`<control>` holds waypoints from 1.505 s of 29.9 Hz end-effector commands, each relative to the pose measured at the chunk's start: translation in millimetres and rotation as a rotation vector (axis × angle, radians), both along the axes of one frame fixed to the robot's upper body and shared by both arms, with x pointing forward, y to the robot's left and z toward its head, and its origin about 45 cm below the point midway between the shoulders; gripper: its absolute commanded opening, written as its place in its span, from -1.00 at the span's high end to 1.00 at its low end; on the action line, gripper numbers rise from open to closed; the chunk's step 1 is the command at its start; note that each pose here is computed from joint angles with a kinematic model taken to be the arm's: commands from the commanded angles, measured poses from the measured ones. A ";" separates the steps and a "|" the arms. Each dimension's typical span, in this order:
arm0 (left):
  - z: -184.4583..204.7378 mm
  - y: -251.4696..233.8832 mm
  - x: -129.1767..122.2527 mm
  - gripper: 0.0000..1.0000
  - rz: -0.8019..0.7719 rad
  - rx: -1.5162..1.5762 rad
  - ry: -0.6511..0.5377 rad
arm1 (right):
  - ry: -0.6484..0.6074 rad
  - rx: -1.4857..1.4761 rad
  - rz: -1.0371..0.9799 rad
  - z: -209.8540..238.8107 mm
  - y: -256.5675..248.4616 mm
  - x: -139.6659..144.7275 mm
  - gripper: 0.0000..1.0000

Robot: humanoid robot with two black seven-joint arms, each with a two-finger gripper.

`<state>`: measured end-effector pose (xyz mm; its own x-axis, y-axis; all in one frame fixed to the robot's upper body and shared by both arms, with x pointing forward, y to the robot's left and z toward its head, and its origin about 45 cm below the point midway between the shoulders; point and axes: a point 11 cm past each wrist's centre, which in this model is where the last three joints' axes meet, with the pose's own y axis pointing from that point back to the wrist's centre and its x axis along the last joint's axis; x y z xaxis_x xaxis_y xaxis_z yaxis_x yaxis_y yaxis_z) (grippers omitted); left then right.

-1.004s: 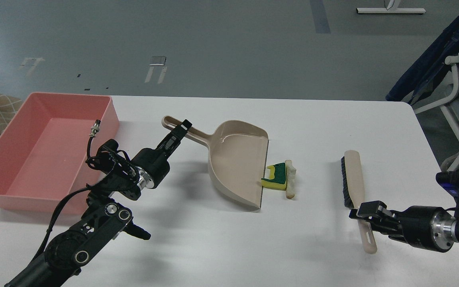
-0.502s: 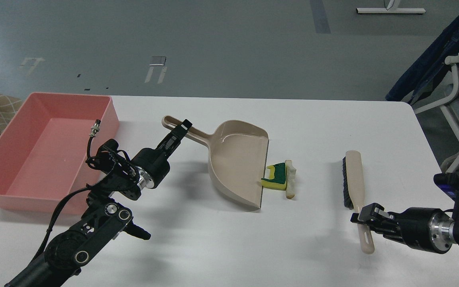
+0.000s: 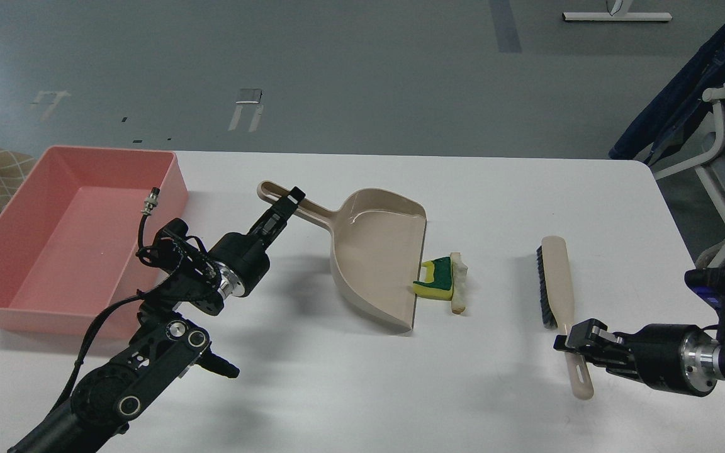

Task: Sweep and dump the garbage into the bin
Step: 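Sweep the brush bristles across the sponge into the dustpan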

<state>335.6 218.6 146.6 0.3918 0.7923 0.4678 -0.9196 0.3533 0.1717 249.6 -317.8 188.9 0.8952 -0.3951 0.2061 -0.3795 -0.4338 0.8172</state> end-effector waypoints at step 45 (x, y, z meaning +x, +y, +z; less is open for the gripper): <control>-11.0 3.4 -14.0 1.00 -0.004 0.004 0.028 | 0.021 0.122 0.182 -17.5 93.8 19.6 1.00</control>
